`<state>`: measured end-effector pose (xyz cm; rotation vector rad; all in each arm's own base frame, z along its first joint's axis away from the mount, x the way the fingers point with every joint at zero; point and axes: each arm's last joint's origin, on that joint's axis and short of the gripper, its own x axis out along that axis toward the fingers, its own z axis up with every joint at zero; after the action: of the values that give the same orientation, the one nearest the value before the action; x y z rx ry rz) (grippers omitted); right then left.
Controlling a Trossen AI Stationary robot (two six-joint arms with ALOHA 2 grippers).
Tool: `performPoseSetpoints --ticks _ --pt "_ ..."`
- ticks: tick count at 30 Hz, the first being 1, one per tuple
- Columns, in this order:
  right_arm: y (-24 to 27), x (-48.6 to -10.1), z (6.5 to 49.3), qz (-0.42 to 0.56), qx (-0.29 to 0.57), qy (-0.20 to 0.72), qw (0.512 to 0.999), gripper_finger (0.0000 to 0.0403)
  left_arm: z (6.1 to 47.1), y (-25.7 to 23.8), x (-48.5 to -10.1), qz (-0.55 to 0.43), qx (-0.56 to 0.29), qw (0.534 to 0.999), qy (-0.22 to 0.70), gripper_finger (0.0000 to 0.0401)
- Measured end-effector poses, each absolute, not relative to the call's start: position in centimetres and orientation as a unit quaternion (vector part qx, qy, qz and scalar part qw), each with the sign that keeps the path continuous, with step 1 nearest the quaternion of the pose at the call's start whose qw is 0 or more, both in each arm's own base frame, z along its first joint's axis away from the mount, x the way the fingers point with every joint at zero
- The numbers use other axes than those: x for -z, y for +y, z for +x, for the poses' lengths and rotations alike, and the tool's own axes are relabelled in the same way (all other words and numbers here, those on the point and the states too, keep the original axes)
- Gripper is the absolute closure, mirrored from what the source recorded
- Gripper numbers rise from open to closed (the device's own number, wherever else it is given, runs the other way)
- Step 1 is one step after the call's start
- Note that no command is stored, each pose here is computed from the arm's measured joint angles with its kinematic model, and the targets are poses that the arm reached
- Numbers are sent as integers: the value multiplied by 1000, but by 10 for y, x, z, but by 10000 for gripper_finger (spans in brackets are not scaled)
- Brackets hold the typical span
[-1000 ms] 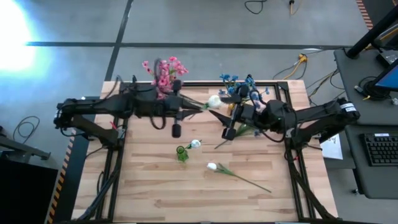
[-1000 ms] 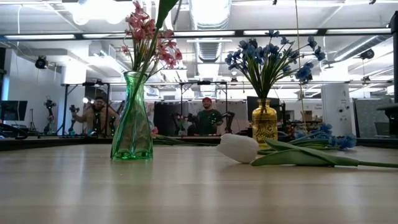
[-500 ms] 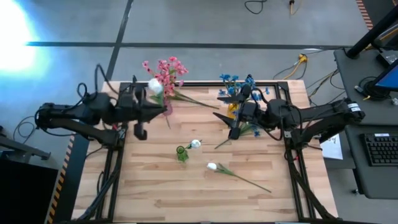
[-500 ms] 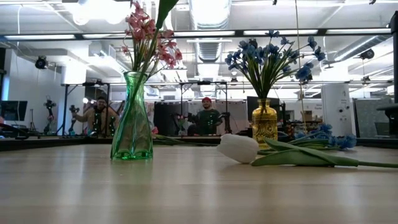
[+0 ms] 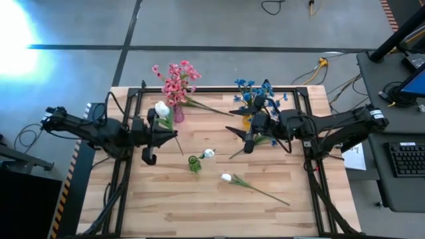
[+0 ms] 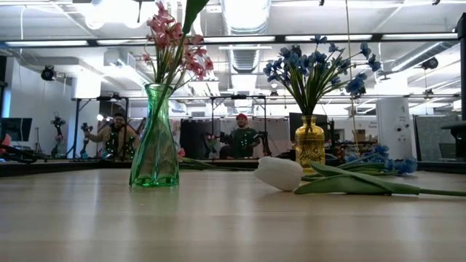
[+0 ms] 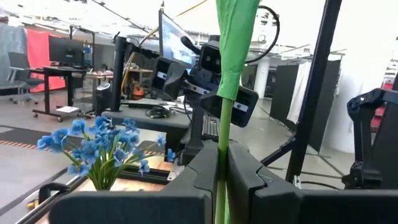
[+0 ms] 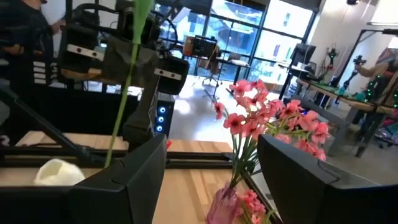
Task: Sort flowers into vase by color
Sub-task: Put the top white flower into the green vase
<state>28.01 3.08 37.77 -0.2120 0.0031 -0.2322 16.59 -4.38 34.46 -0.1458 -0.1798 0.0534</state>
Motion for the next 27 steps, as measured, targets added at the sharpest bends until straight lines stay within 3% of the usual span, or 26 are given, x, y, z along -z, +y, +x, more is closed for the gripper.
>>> performPoseSetpoints --ticks 8,16,27 --pt "45 -375 278 -108 91 15 990 158 164 -48 -339 -52 -18 991 -124 401" --pt "57 -367 272 -125 165 59 977 158 165 -48 -332 -58 -18 989 -136 401" --pt "60 -366 272 -116 166 61 977 158 168 -49 -310 -77 -19 981 -174 401"
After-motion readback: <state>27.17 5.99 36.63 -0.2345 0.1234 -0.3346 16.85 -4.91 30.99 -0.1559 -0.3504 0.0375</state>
